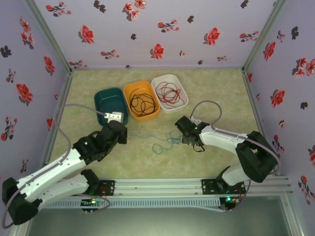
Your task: Untangle the cables
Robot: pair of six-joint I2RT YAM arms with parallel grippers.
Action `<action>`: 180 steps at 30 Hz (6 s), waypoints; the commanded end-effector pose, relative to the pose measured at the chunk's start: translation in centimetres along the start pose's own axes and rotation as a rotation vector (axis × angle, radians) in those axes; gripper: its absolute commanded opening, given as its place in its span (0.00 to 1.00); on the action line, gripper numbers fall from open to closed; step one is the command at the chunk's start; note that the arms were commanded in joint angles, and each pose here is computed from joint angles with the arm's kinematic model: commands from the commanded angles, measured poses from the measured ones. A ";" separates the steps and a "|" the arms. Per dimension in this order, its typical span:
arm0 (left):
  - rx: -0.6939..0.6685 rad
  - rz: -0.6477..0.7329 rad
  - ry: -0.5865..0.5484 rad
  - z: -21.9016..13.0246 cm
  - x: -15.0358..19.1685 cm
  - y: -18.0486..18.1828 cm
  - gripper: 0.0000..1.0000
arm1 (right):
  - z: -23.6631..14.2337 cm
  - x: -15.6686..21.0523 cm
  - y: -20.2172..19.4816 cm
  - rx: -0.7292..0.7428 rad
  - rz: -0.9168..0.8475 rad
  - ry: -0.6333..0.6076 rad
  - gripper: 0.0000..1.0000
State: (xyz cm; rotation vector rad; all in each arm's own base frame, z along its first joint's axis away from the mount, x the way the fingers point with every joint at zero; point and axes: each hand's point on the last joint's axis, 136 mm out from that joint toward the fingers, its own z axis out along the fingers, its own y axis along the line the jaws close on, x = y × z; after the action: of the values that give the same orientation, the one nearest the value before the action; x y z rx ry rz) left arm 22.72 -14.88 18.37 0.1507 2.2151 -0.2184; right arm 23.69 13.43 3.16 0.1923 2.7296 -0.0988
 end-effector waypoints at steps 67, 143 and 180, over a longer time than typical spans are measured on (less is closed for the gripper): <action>0.011 0.055 -0.449 -13.4 -15.1 2.4 0.00 | -1.2 -1.5 7.3 -0.177 -0.115 -0.301 0.00; -0.417 -0.045 -1.013 -34.8 -24.9 15.0 0.00 | -1.9 -2.9 -20.5 0.143 0.821 -0.273 0.00; 0.234 0.103 -0.758 -21.7 -23.4 -1.3 0.00 | -3.5 -5.8 -14.8 -0.149 0.527 -0.112 0.30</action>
State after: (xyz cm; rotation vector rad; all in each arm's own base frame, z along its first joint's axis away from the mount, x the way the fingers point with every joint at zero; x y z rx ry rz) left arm 20.98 -10.46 49.27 0.2265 1.4635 -0.2339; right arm 26.13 -2.11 9.58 0.8617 2.3974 0.2391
